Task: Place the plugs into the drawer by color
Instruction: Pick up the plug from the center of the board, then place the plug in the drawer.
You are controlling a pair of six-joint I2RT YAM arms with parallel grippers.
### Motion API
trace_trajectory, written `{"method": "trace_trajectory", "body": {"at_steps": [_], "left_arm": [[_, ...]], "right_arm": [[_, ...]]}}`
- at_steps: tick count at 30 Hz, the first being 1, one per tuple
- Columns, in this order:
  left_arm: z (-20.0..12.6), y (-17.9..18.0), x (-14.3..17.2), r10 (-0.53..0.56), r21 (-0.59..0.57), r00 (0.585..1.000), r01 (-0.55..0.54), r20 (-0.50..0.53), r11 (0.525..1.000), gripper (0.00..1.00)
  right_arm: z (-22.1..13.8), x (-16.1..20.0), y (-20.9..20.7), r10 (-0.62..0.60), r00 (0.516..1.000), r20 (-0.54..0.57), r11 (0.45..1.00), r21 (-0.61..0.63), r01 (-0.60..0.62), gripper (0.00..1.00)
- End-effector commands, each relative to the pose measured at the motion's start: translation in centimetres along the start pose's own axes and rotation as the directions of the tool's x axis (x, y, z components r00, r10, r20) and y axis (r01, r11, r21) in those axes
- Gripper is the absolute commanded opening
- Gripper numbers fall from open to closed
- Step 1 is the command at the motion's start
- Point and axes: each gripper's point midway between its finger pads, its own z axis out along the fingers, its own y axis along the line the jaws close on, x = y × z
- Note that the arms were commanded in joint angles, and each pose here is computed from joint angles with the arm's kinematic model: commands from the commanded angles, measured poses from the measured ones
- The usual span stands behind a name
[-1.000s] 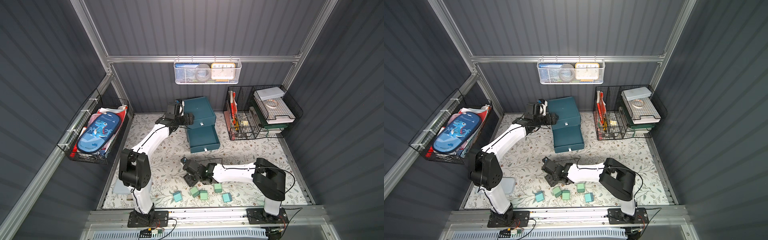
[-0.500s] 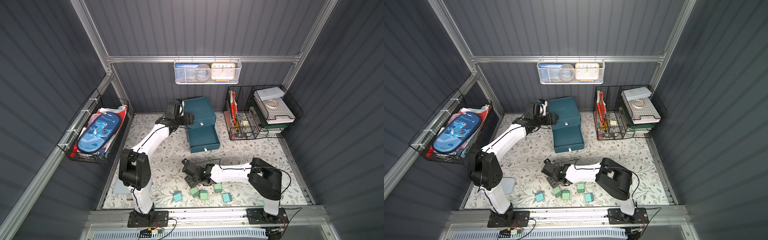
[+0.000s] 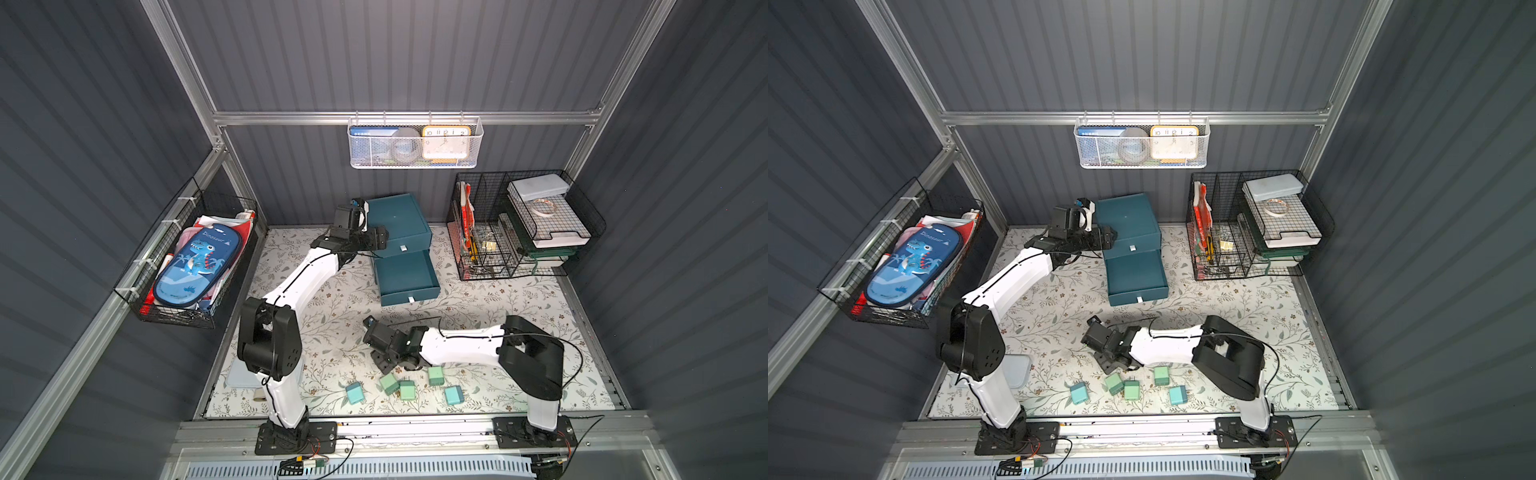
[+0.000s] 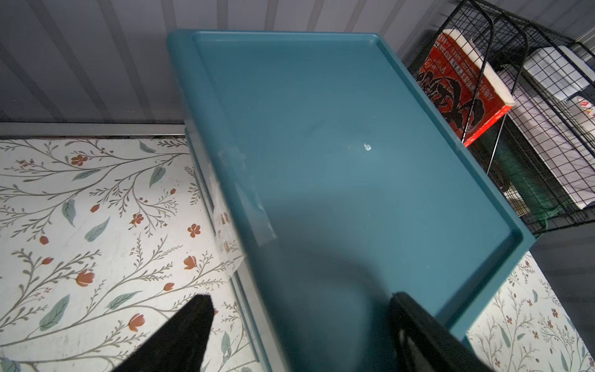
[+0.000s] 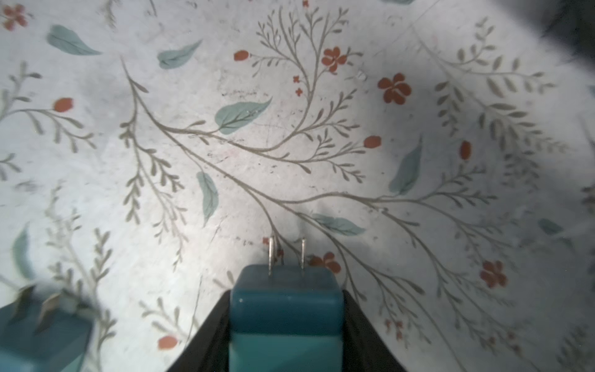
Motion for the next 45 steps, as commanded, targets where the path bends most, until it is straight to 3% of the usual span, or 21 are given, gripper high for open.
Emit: {"method": "trace_trajectory", "body": {"at_steps": [1,5,9,19,24,35,45], "left_arm": [[0.5,0.6,3.2,0.008,-0.026,0.994,-0.010,-0.107,1.000,0.90],[0.6,0.6,3.1,0.011,-0.027,0.995,-0.013,-0.102,1.000,0.90],[0.7,0.7,3.2,0.009,-0.028,0.995,-0.012,-0.101,1.000,0.90],[0.3,0.6,2.7,0.006,-0.031,0.997,-0.009,-0.082,0.999,0.90],[0.6,0.7,2.9,0.006,-0.033,0.996,-0.009,-0.090,0.999,0.90],[0.7,0.7,3.0,0.010,-0.031,0.995,-0.013,-0.096,0.999,0.90],[0.6,0.7,3.0,0.014,-0.031,0.995,-0.017,-0.097,0.999,0.90]], "right_arm": [[-6.2,-5.1,-0.9,0.072,0.988,0.139,0.997,-0.031,-0.068,0.31],[-10.5,-8.4,-4.5,0.133,0.960,0.247,0.991,-0.014,-0.134,0.30],[-12.9,-11.0,-11.0,0.189,0.926,0.325,0.973,0.065,-0.222,0.29],[-9.0,-13.3,-20.5,0.267,0.921,0.284,0.943,0.119,-0.310,0.29],[-7.0,-13.9,-22.2,0.260,0.932,0.252,0.943,0.142,-0.302,0.30],[-4.5,-11.7,-23.1,0.271,0.954,0.130,0.934,0.203,-0.293,0.37],[-2.7,-11.3,-23.3,0.273,0.958,0.089,0.934,0.212,-0.286,0.41]]}}
